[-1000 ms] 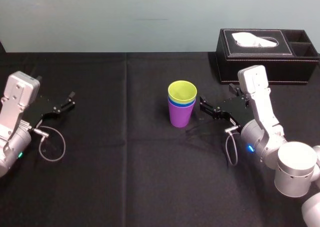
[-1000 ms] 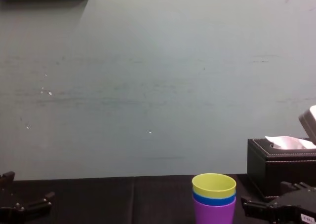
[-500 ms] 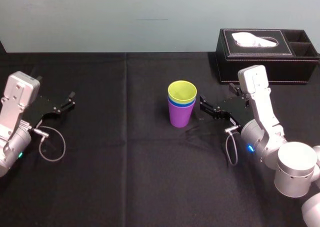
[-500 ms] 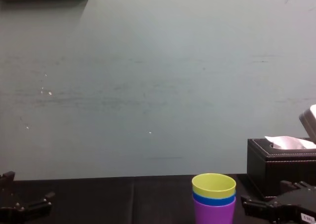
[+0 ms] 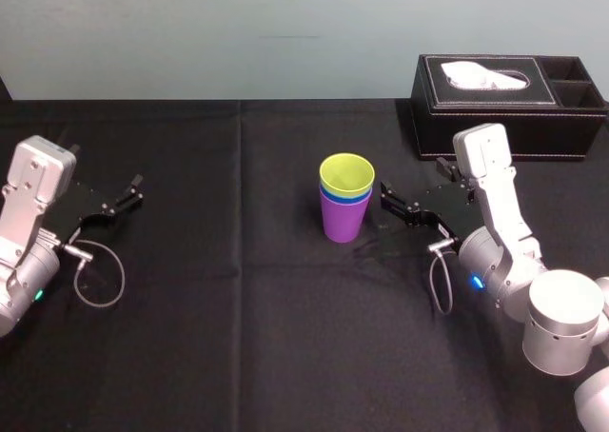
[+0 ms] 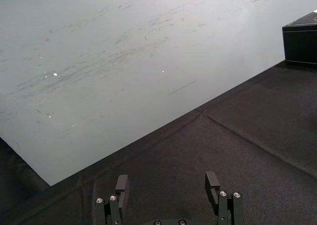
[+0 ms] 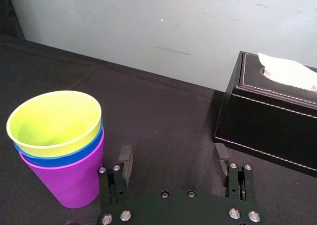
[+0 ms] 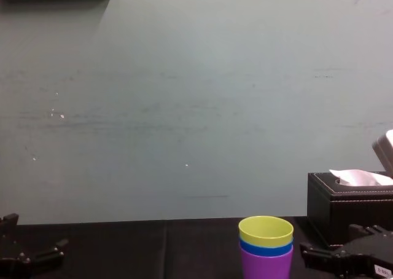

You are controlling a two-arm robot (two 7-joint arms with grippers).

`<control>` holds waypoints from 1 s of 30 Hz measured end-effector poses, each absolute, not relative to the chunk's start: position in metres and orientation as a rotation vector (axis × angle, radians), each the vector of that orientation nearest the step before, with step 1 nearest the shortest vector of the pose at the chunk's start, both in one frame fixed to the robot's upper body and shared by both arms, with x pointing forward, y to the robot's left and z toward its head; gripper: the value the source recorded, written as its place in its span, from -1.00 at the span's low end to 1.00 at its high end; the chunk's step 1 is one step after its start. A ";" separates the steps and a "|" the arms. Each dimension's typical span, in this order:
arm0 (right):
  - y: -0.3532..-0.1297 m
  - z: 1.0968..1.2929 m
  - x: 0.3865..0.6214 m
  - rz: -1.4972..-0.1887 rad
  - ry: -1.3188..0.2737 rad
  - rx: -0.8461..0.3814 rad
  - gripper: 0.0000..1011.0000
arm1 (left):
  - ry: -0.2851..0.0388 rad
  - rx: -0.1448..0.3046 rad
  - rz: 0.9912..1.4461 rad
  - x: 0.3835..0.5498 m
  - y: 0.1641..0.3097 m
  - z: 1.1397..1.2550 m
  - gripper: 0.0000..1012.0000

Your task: Stack the three plastic cups sequentially using one hand.

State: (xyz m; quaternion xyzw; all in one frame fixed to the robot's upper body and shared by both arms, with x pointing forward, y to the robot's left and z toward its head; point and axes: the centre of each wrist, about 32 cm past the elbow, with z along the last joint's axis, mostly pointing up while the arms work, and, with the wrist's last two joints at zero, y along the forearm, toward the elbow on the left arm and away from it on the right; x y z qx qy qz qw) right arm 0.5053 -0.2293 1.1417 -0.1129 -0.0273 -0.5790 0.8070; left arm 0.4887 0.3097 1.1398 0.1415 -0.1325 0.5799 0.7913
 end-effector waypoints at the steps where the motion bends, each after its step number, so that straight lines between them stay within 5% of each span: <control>1: -0.229 1.142 0.505 -1.239 -0.058 -0.242 0.98 | -0.285 0.304 1.248 0.489 0.310 1.140 1.00; 30: -0.229 1.142 0.505 -1.239 -0.059 -0.241 0.98 | -0.285 0.305 1.248 0.489 0.310 1.140 1.00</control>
